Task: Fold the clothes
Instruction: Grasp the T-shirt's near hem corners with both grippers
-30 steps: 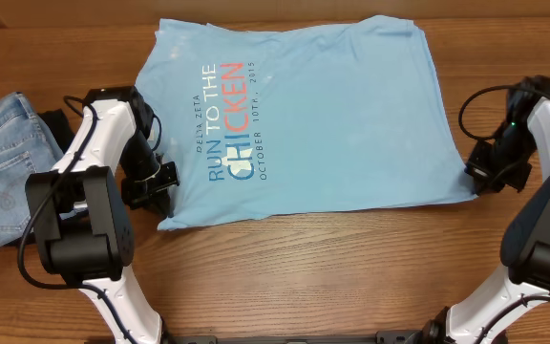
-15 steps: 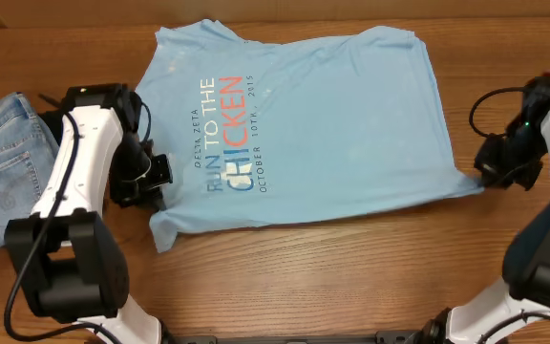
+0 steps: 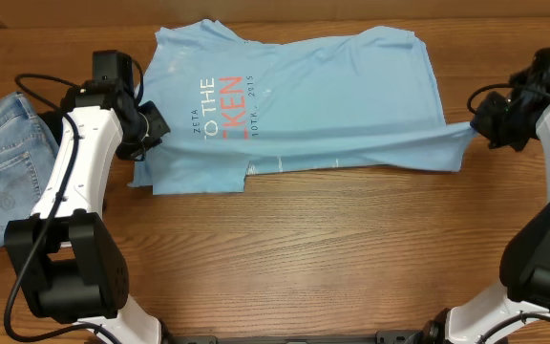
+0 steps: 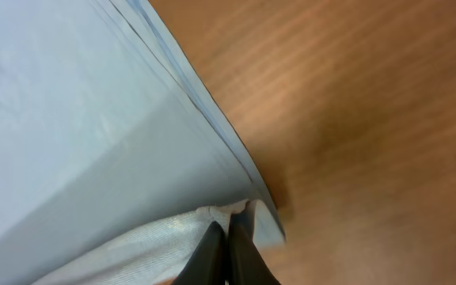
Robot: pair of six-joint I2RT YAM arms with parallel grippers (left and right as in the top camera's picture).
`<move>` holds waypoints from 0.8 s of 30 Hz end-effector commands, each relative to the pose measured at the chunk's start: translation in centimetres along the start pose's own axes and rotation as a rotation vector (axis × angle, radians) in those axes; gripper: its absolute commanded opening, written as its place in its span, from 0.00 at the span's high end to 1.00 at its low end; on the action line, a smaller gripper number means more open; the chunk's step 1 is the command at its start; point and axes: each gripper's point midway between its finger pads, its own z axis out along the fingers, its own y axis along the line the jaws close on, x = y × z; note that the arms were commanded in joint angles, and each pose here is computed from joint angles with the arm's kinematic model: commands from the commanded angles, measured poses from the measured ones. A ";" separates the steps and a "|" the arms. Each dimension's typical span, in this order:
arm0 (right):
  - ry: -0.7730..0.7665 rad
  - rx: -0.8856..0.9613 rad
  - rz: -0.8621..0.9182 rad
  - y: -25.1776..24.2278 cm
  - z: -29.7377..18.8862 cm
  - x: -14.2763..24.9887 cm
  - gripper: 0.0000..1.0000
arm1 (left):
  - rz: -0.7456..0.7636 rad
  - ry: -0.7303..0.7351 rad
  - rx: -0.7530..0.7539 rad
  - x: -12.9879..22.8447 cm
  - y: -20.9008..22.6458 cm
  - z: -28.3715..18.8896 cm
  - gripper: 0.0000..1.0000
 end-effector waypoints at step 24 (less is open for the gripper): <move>0.057 0.088 -0.089 1.2 7.1 0.7 0.63 | -0.024 0.032 -0.064 0.6 1.2 1.2 0.72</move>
